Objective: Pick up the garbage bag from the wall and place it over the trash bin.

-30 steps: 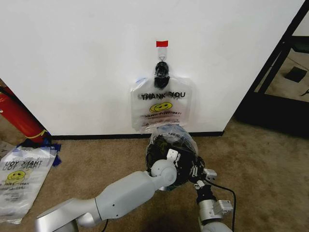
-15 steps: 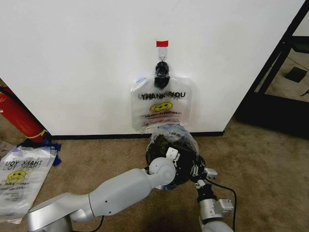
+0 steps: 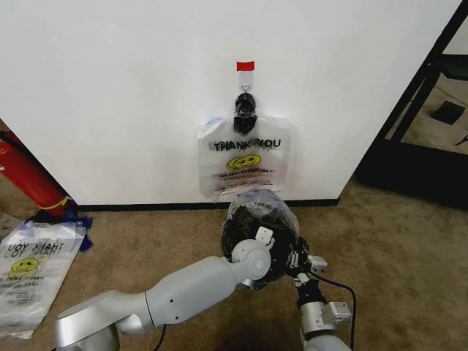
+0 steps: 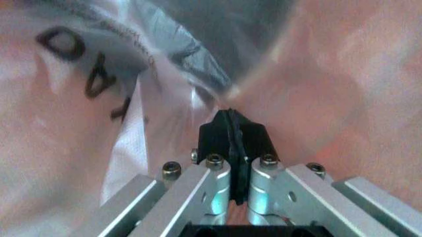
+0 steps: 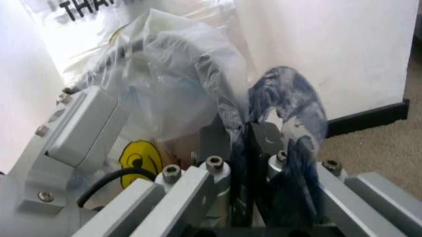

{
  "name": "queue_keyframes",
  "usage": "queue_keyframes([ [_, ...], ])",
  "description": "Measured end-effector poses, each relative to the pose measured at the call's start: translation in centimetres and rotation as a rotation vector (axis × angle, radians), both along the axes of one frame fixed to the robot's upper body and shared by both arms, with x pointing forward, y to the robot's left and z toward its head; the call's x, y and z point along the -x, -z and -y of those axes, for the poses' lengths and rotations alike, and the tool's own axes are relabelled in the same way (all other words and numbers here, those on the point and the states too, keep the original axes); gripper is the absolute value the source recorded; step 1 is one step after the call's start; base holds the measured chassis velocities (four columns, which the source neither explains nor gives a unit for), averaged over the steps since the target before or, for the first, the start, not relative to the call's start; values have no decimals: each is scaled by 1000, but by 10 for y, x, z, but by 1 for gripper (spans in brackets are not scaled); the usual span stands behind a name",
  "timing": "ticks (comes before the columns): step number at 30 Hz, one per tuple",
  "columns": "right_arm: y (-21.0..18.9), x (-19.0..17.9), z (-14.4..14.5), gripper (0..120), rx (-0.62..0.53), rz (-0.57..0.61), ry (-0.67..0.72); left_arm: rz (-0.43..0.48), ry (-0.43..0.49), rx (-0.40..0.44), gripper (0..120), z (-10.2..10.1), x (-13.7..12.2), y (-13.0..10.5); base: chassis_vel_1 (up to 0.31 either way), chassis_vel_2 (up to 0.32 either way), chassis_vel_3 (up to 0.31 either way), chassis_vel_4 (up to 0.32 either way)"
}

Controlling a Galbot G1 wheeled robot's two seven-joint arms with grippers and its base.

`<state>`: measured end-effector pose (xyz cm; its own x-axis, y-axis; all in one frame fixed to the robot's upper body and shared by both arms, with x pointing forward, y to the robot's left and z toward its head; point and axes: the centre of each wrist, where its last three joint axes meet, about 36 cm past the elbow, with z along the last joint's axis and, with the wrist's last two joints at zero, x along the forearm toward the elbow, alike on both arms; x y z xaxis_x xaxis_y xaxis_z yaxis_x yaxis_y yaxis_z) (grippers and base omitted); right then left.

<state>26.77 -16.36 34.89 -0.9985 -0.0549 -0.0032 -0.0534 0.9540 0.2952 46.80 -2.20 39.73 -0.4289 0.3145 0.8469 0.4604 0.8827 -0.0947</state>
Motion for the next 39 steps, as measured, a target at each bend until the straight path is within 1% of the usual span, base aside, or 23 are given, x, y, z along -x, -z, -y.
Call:
queue_keyframes([
  [1,0,0,0,1,0,0,0,-2,-9,28,0,1,0,0,0,0,0,0],
  [5,1,1,0,1,0,-1,1,15,-23,60,0,0,-1,-5,0,0,0,0],
  [6,1,1,0,1,0,-1,1,15,-23,60,0,0,-1,-5,0,0,0,0],
  [12,3,-3,4,1,0,-3,18,61,-9,73,0,-8,1,-21,0,0,0,0],
  [16,5,-5,5,1,-11,-8,29,82,1,72,0,-11,4,-27,0,0,0,0],
  [20,5,-10,8,1,-75,-41,64,127,31,77,0,-16,15,-36,0,0,0,0],
  [22,4,-11,9,1,-90,-49,71,132,37,83,0,-16,18,-38,0,0,0,0],
  [24,3,-14,11,1,-127,-68,90,152,57,107,0,-17,24,-48,0,0,0,0],
  [27,1,-20,14,1,-179,-95,114,191,92,155,0,-20,37,-70,0,0,0,0],
  [29,0,-26,16,1,-212,-116,131,222,121,190,0,-24,48,-85,0,0,0,0],
  [30,0,-26,16,1,-212,-116,131,222,121,190,0,-24,48,-85,0,0,0,0],
  [32,1,-30,17,1,-235,-133,144,252,145,227,0,-31,58,-100,0,0,0,0],
  [34,1,-35,17,1,-262,-158,153,293,160,292,0,-44,69,-118,0,0,0,0],
  [35,1,-36,16,1,-272,-168,154,308,160,315,0,-48,72,-121,0,0,0,0],
  [36,0,-38,15,1,-285,-180,153,343,154,352,0,-57,76,-124,0,0,0,0],
  [37,-1,-39,14,1,-294,-187,153,369,152,369,0,-63,78,-125,0,0,0,0],
  [38,-1,-39,14,1,-294,-187,153,369,152,369,0,-63,78,-125,0,0,0,0],
  [39,-1,-41,12,1,-307,-198,152,404,148,391,0,-72,81,-125,0,0,0,0],
])
